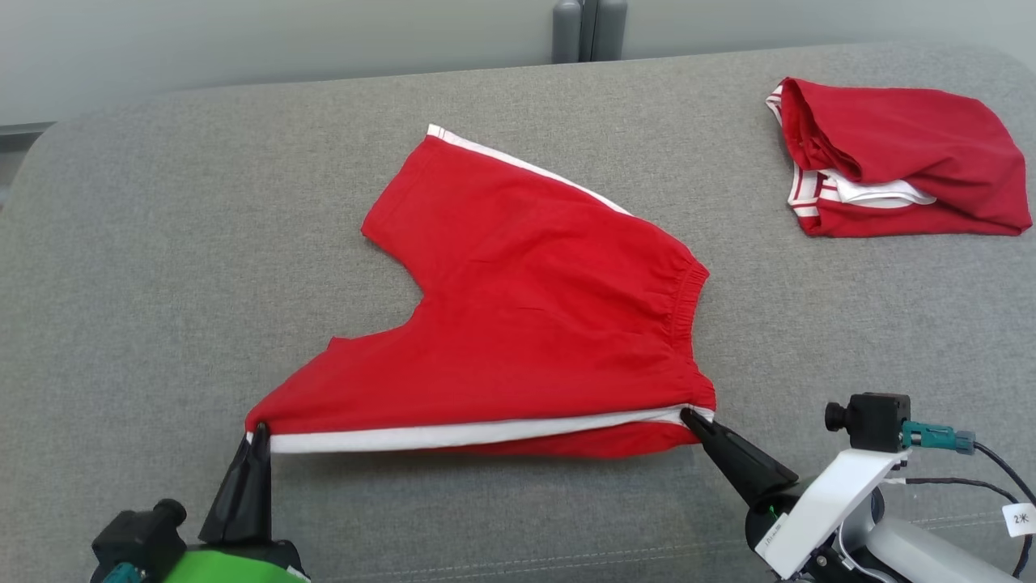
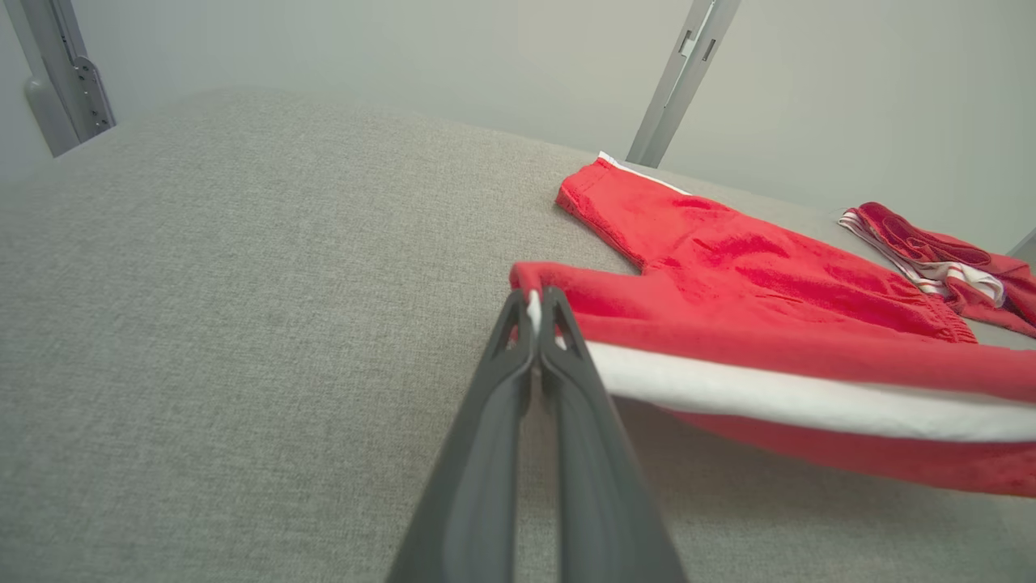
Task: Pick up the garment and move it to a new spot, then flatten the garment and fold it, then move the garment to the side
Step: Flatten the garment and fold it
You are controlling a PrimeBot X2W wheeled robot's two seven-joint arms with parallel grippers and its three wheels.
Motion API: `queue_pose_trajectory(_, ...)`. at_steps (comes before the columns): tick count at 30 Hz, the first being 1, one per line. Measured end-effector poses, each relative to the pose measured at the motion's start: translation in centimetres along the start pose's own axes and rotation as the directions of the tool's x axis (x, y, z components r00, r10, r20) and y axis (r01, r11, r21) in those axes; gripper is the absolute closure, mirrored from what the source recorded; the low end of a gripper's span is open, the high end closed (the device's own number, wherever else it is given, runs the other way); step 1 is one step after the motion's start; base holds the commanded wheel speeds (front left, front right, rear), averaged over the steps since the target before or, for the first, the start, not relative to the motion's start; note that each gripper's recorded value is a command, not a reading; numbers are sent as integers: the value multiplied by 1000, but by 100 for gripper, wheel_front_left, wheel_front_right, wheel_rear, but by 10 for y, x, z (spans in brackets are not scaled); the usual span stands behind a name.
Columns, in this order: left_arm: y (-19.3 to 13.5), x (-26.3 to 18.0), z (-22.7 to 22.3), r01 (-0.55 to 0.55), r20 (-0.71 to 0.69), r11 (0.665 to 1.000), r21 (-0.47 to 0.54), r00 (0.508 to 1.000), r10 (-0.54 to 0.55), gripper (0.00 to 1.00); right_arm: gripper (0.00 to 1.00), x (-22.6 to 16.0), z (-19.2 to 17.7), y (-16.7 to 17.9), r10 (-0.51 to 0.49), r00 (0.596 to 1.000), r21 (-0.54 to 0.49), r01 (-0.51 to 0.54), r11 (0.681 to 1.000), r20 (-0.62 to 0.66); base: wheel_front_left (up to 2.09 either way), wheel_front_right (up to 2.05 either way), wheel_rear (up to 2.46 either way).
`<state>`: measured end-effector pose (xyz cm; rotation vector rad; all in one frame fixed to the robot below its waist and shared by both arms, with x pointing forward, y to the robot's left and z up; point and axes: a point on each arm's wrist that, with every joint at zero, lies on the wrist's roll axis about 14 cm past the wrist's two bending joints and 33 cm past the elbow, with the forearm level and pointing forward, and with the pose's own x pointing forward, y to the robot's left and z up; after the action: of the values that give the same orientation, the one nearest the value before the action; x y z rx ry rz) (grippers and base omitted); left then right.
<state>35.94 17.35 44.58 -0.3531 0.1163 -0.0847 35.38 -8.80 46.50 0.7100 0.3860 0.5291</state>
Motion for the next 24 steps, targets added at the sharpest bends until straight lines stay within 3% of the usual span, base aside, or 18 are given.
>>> queue_pose_trajectory(9, -25, 44, 41, 159, 67, 973, 166, 983, -172, 100, 100, 10, 22, 11, 35, 996, -32, -33, 999, 80, 0, 0, 0)
queue_pose_trajectory(18, -45, 111, 68, 293, 34, 903, 314, 947, -320, 100, 100, 33, 50, 13, 45, 985, -35, -40, 999, 169, 0, 0, 0)
queue_pose_trajectory(24, -55, 159, 67, 364, -46, 853, 374, 926, -375, 100, 100, 53, 71, -5, 4, 976, -37, 5, 999, 220, 0, 0, 0)
